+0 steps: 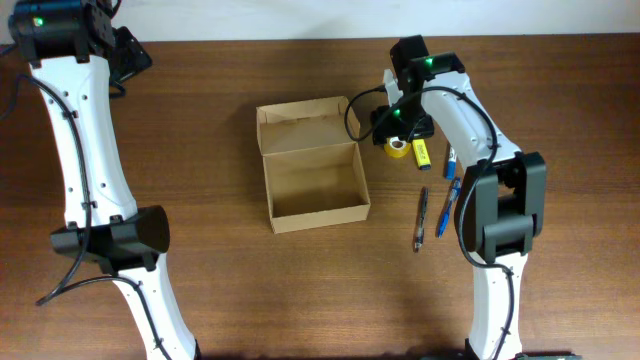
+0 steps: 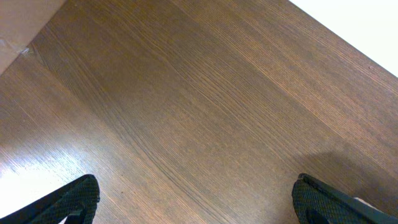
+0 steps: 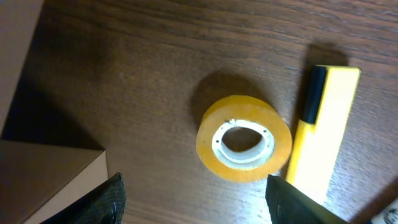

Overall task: Pack container
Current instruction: 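Reach the right gripper down and grasp the yellow tape roll, then carry the tape roll into the box and release it, then move the right gripper to the yellow highlighter and grasp it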

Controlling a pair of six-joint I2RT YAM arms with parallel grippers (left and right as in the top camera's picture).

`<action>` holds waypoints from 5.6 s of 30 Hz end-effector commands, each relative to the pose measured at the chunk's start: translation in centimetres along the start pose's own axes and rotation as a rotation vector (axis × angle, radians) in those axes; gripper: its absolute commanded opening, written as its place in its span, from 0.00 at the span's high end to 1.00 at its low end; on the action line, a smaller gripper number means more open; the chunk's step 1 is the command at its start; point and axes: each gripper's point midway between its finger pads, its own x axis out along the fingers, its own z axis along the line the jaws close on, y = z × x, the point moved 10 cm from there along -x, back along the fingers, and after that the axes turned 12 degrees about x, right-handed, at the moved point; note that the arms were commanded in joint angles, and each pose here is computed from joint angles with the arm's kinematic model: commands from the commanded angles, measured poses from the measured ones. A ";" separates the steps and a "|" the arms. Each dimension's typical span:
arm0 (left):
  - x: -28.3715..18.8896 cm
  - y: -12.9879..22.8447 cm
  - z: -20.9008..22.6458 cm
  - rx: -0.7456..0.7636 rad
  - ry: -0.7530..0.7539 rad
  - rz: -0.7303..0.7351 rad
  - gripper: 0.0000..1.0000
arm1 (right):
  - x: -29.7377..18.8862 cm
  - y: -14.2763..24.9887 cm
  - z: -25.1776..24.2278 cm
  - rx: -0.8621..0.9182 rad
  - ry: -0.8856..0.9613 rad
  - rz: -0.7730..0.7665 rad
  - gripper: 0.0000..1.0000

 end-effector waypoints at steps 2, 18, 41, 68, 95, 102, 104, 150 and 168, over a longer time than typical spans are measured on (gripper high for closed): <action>-1.6 -0.1 0.8 -0.004 0.000 -0.040 0.00 | 1.8 -0.3 0.3 0.007 -0.025 0.026 0.28; -1.6 -0.1 0.8 -0.004 0.000 -0.040 0.00 | 5.5 -0.4 0.3 0.008 -0.039 0.073 0.42; -1.6 -0.1 0.8 -0.004 0.000 -0.040 0.00 | -5.4 -3.6 1.6 0.011 -0.055 -0.111 0.96; -1.6 -0.1 0.8 -0.004 0.000 -0.040 0.00 | -13.1 6.7 17.0 -0.355 -0.090 -0.076 0.96; -1.6 -0.1 0.8 -0.004 0.000 -0.040 0.00 | -3.4 9.0 18.5 -0.496 0.160 0.079 0.96; -1.6 -0.1 0.8 -0.004 0.000 -0.040 0.00 | -12.2 5.6 16.4 -0.391 0.056 -0.176 0.96; -1.6 -0.1 0.8 -0.004 0.000 -0.040 0.00 | -16.2 4.2 14.8 -0.336 0.017 -0.305 0.96; -1.6 -0.1 0.8 -0.004 0.000 -0.040 0.00 | 4.0 -0.1 -5.9 0.022 0.120 0.087 0.40; -1.6 -0.1 0.8 -0.004 0.000 -0.040 0.00 | -1.4 -1.6 -4.4 0.018 0.042 0.003 0.96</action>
